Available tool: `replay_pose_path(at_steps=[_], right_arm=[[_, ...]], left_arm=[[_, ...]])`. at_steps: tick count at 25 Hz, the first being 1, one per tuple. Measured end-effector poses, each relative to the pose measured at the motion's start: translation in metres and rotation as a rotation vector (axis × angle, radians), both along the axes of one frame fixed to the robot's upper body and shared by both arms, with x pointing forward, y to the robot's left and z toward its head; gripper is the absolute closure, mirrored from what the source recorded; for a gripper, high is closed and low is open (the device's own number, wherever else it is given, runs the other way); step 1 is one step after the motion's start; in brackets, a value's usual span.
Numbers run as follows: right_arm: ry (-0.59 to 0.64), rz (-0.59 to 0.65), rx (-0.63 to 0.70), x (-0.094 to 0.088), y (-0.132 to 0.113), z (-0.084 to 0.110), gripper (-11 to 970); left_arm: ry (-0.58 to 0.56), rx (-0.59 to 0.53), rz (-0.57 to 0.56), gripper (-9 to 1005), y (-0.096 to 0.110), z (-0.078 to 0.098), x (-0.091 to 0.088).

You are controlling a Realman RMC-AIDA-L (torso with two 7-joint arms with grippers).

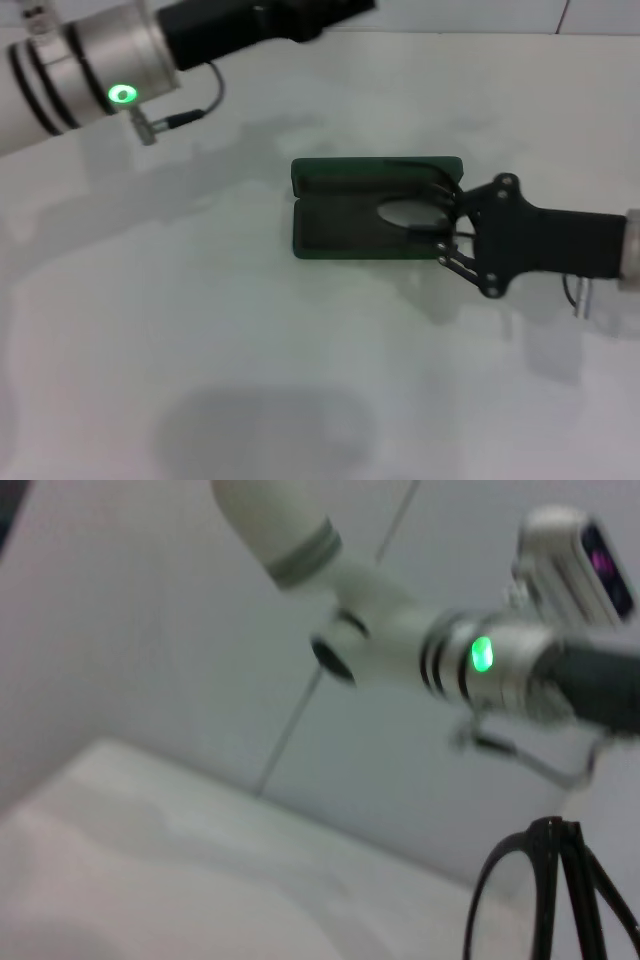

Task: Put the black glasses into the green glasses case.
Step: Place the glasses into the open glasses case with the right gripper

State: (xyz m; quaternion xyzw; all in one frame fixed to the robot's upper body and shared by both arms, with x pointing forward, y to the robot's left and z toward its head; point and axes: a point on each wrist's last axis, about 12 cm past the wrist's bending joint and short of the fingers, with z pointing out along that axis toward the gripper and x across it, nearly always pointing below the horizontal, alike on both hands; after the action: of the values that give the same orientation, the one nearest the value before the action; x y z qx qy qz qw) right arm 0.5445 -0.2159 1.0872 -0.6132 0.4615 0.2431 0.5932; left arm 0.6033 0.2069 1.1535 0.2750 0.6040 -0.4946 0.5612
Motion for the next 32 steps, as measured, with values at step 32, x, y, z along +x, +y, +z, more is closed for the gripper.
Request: replay_pose_path(at_steps=[32], right_arm=[[-0.05, -0.207, -0.281, 0.005, 0.07, -0.014, 625]], left_arm=[[0.018, -0.015, 0.066, 407, 0.011, -0.005, 0.001]])
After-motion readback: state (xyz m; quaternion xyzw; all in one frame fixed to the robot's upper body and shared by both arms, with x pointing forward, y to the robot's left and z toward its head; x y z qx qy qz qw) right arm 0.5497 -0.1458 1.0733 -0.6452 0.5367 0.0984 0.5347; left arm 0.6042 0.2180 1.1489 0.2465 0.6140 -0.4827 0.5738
